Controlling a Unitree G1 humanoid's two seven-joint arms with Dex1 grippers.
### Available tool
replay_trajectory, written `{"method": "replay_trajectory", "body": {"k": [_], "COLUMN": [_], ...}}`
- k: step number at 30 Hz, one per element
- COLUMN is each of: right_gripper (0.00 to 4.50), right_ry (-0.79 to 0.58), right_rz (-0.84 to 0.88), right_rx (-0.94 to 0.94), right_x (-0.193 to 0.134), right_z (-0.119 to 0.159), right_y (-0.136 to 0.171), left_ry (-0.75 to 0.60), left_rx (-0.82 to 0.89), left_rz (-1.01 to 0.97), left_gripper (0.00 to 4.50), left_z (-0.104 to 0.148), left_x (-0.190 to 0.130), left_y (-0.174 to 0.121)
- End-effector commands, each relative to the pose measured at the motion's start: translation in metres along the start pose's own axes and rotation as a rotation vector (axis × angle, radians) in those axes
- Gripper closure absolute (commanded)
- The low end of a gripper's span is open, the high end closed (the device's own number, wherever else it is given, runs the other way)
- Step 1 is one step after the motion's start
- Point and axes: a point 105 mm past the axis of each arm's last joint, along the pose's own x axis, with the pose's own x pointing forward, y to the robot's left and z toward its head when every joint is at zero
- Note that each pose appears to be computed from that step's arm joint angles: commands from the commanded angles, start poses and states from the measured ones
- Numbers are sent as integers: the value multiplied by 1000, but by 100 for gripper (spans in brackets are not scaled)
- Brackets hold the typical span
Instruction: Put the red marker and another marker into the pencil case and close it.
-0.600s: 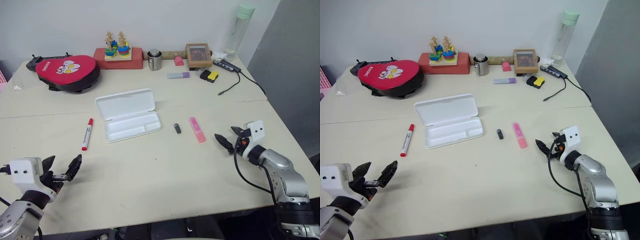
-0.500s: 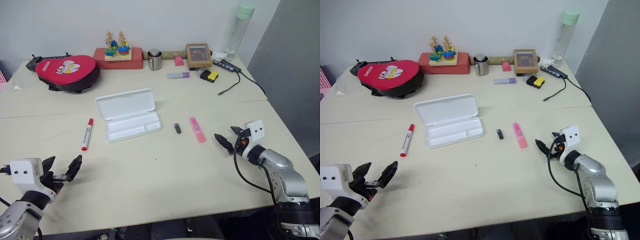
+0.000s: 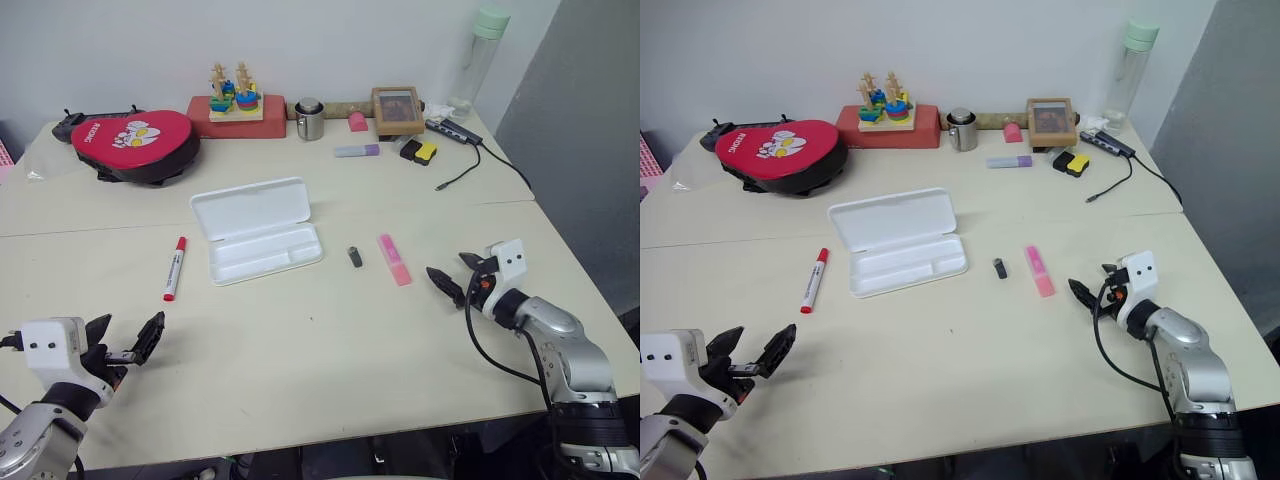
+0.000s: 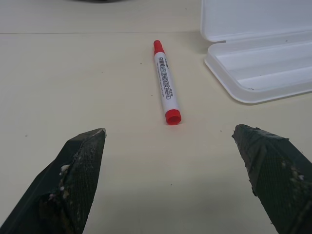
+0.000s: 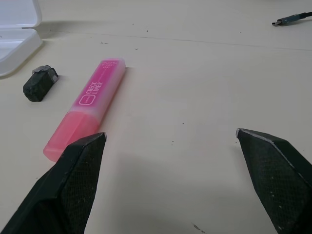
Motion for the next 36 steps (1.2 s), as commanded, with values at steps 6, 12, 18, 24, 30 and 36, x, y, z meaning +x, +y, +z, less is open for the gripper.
{"method": "replay_trajectory", "body": {"k": [6, 12, 18, 24, 30, 36], "right_gripper": [0, 0, 0, 0, 0, 0], "right_ry": [-32, -16, -17, -28, -10, 21], "right_rz": [13, 22, 44, 127, 341, 732], "right_rx": [-13, -8, -18, -52, -110, -329], "right_x": [1, 2, 5, 10, 12, 20], "right_z": [12, 11, 18, 32, 58, 82], "right_y": [2, 4, 3, 9, 28, 90], "left_ry": [-26, -13, 31, 59, 119, 160], "left_rx": [35, 9, 48, 80, 117, 195], "left_rz": [-23, -73, -134, -207, -318, -365], "left_gripper": [0, 0, 0, 0, 0, 0], "left_z": [10, 10, 12, 15, 17, 20], "left_x": [-3, -6, -15, -24, -35, -30], "left_y": [-6, -10, -5, -2, 1, 4]}}
